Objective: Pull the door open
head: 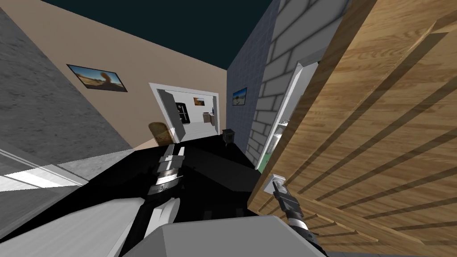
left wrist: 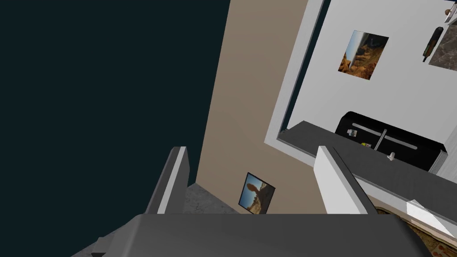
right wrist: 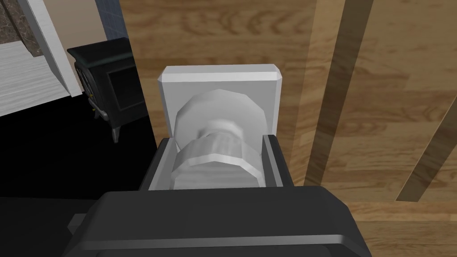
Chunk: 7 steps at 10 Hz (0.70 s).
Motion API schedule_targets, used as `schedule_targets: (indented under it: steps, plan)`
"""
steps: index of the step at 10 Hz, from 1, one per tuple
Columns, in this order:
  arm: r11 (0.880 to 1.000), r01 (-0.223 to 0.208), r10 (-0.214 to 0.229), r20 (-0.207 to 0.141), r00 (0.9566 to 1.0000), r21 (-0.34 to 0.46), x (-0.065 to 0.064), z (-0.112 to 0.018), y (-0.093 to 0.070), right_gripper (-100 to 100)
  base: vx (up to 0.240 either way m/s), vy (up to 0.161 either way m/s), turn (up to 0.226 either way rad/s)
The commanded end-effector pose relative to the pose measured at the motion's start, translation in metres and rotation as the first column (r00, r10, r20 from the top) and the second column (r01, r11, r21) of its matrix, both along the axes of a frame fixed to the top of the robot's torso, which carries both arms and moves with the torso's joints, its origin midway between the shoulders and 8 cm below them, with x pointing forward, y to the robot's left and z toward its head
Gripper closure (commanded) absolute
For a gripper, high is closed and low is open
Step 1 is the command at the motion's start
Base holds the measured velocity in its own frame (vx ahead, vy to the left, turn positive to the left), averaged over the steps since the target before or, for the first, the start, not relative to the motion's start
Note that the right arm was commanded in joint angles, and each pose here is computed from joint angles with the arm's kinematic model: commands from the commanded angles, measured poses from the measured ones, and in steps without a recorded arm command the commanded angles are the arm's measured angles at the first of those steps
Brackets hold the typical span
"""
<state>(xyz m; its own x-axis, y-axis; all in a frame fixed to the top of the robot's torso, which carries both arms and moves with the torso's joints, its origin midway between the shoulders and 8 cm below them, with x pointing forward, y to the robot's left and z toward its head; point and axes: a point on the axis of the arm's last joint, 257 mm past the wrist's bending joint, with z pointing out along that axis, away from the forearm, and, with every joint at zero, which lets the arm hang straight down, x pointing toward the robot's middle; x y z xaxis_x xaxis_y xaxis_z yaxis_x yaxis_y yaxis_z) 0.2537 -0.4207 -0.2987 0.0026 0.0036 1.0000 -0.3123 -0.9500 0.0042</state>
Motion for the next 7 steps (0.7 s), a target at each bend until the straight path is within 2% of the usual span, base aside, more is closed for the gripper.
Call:
schedule_targets:
  steps: [1,2,3,5,7]
  plan:
    - [1.0,0.007,-0.007,0.002,1.0,0.003,-0.011,0.002,0.001,100,-0.11,-0.003,0.128]
    - [1.0,0.004,-0.004,0.0,1.0,0.001,-0.006,0.001,0.0,100,-0.049,-0.001,0.029]
    - [1.0,0.006,-0.006,-0.003,1.0,0.003,-0.011,0.0,0.001,100,-0.033,-0.004,0.19]
    - [1.0,0.009,-0.009,-0.002,1.0,0.003,-0.018,0.0,0.0,100,-0.094,-0.012,0.299]
    - [1.0,0.014,-0.014,-0.001,0.9999,0.003,-0.028,0.001,0.0,100,-0.169,-0.012,0.292]
